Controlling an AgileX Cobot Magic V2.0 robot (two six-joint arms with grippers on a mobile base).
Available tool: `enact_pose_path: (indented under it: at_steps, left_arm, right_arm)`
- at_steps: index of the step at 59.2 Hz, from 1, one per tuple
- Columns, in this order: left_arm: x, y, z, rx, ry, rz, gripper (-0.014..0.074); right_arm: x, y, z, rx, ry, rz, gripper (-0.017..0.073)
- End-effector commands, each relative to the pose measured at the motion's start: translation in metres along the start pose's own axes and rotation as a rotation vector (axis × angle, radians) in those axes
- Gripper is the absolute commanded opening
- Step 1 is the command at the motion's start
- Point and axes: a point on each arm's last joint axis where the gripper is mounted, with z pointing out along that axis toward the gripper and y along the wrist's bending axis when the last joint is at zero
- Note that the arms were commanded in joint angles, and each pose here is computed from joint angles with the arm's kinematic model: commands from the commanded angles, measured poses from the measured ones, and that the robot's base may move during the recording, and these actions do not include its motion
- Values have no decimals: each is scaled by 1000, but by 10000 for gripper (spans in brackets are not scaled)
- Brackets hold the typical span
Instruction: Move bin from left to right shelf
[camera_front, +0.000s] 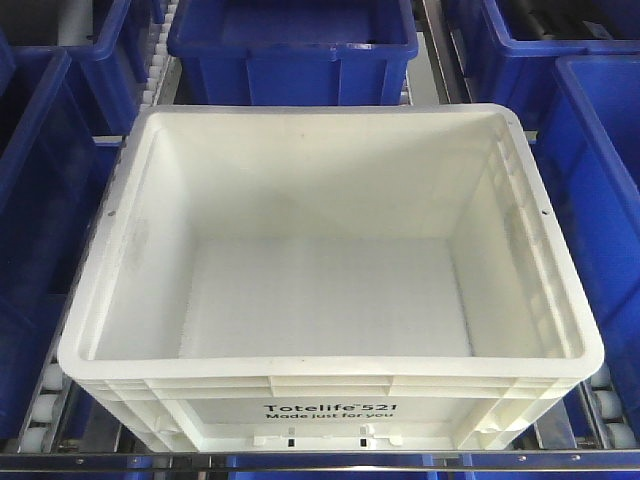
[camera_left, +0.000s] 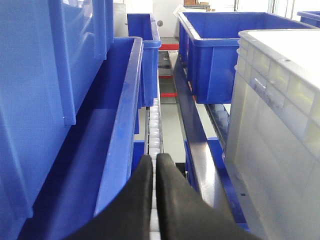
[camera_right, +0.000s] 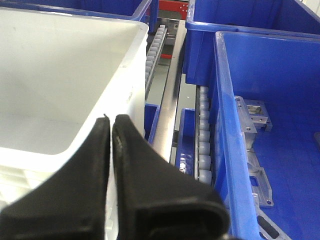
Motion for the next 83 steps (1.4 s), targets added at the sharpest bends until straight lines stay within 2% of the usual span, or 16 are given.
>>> enact_pose_path:
  at_steps: [1, 44, 50, 54, 63, 72, 83]
  left_arm:
    - [0, 0, 0, 9, -63, -8, -7]
    - [0, 0, 0, 9, -63, -8, -6]
    - [0, 0, 0, 9, -63, -8, -6]
    - [0, 0, 0, 9, -63, -8, -6]
    - [0, 0, 0, 9, -63, -8, -6]
    - [0, 0, 0, 9, -63, -8, -6]
    - [0, 0, 0, 9, -63, -8, -6]
  right_arm:
    - [-15, -1, -2, 8, -93, -13, -7]
    - [-14, -1, -2, 12, -92, -13, -8]
    - [-16, -2, -2, 59, -107, -11, -8]
    - [-12, -3, 1, 109, -123, 16, -8]
    - [6, -8, 10, 223, -207, 9, -8]
    - [28, -9, 18, 233, -237, -4, -8]
    - [51, -8, 23, 230, -191, 1, -8]
